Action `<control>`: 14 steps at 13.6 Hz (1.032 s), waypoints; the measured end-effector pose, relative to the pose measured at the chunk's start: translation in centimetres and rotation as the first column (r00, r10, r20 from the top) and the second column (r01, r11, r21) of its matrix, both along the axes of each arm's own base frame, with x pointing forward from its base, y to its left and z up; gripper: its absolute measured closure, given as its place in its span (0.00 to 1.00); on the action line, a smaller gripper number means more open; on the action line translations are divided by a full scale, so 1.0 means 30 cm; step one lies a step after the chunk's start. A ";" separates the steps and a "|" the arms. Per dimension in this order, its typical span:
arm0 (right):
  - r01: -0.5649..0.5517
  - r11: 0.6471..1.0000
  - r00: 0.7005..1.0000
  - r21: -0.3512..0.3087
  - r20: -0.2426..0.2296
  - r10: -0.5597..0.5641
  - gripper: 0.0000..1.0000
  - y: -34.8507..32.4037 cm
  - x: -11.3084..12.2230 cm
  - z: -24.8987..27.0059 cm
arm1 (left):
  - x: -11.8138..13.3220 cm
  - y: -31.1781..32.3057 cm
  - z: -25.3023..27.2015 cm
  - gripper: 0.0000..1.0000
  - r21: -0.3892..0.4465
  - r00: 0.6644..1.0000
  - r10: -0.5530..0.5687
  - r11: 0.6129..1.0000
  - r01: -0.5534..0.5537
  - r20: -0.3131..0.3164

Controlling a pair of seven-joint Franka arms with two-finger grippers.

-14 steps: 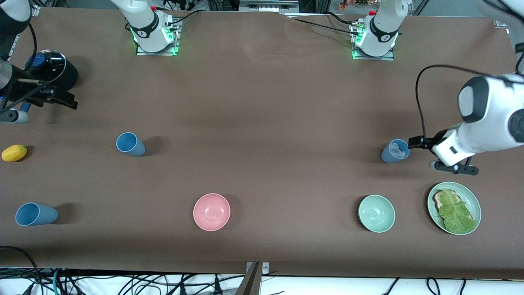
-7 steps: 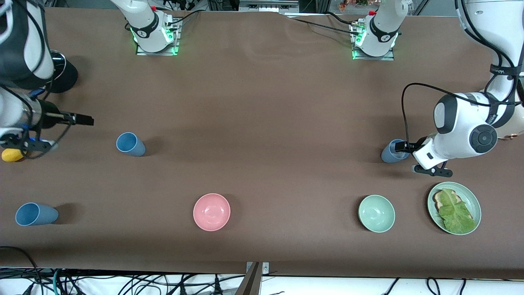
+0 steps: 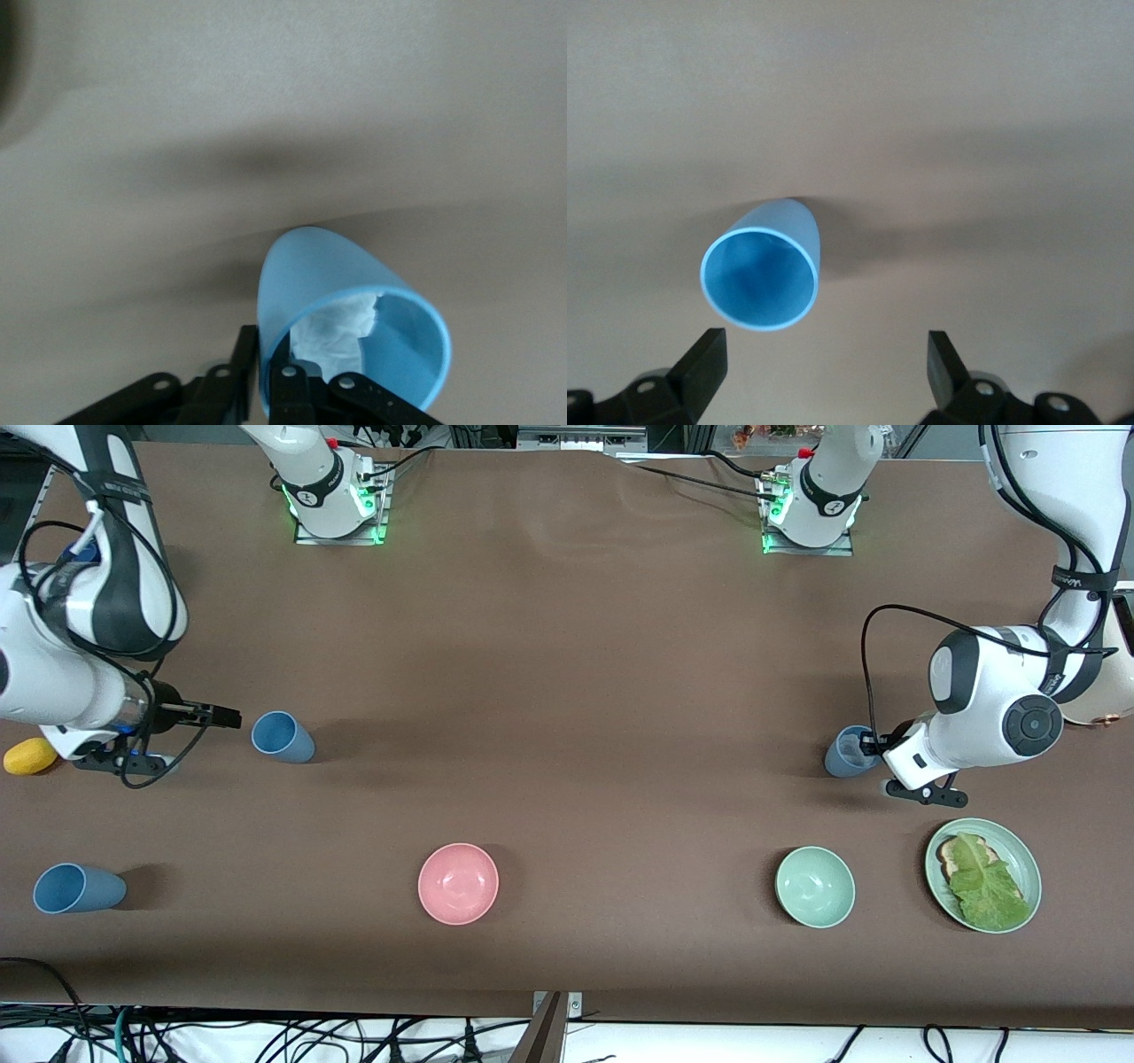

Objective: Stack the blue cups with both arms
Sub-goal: 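Carry the cup to center with the left gripper while the right gripper lifts another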

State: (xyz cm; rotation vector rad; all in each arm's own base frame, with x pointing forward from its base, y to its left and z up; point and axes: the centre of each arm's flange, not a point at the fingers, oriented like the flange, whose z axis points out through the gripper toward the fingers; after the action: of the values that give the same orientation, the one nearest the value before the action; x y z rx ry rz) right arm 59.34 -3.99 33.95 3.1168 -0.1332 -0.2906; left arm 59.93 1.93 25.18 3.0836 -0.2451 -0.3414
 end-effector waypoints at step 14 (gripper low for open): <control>-0.003 1.000 1.000 0.002 0.000 0.003 0.00 0.006 -0.036 -0.233 | -0.073 -1.153 0.066 0.95 -0.071 0.996 0.086 0.994 -0.087 -0.007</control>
State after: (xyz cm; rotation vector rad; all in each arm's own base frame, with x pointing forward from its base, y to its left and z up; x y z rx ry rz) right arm 58.26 -3.82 26.96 3.1192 -0.1282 -0.2907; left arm 57.75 -32.67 27.16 3.0114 -0.1201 -0.3284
